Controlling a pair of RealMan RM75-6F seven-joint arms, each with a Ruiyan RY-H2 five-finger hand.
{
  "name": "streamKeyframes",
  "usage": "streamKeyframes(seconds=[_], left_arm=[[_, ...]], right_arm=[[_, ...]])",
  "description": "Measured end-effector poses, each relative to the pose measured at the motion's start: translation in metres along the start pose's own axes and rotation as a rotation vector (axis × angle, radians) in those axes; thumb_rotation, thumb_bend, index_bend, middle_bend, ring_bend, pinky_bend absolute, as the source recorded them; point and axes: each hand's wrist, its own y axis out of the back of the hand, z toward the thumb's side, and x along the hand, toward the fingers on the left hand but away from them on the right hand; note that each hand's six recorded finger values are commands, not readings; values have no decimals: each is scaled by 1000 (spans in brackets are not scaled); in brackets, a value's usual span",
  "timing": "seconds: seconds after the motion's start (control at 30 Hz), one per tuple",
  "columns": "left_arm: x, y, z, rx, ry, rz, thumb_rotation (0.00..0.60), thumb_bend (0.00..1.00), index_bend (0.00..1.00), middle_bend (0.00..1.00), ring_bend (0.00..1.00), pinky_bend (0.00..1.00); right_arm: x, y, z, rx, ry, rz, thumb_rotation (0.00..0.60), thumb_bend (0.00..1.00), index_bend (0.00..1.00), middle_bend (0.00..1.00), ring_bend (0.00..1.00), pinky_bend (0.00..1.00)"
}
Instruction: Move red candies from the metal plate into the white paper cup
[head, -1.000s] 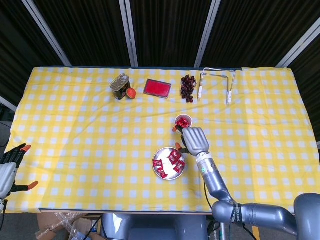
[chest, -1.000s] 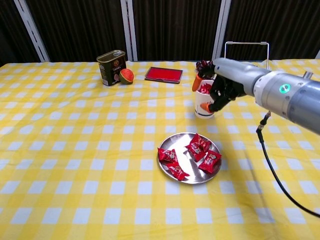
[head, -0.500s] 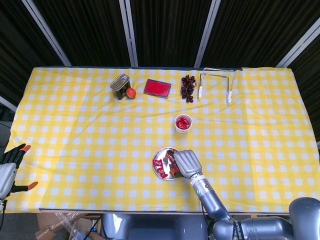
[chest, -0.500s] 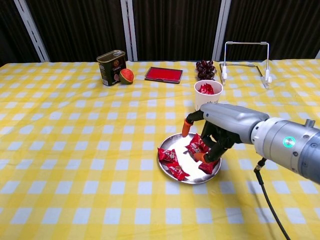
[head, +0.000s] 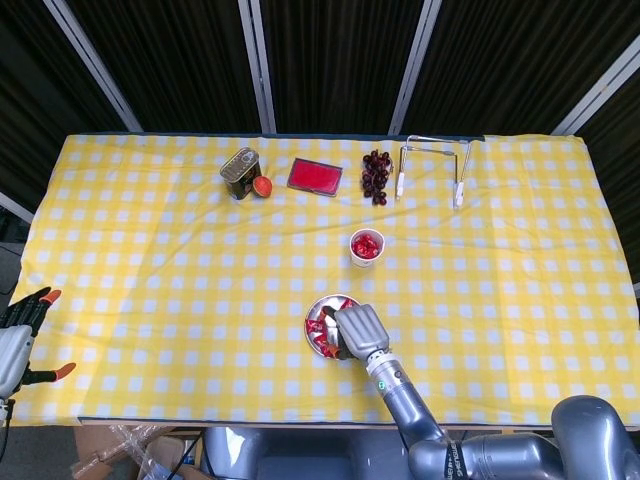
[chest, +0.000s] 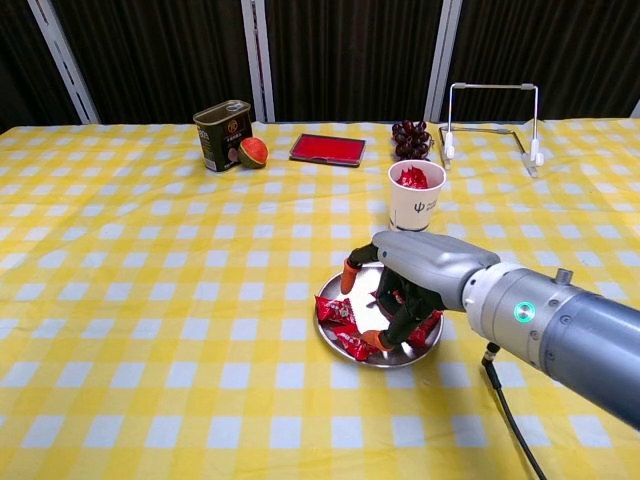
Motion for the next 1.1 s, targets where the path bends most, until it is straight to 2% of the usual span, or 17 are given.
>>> streamKeyframes(seconds=[0.43, 0.8, 0.93, 1.1], left_arm=[[1, 0, -1, -4, 3, -8, 600, 32, 0, 0, 0, 0], [2, -1, -1, -7, 6, -11, 600, 31, 0, 0, 0, 0], [2, -1, -1, -7, 5, -13, 600, 31, 0, 0, 0, 0], [2, 0, -1, -7, 6, -11, 600, 31, 0, 0, 0, 0]], right_arm=[[-16, -8, 7, -30, -3, 1, 600, 354, 375, 838, 839, 983], [-28, -13, -6, -52, -48, 11, 600, 377, 553, 838, 839, 982], [-29, -13, -8, -61, -50, 11, 600, 423, 580, 838, 839, 982], [-28, -10, -6, -64, -40, 2, 600, 428, 587, 838, 839, 983]])
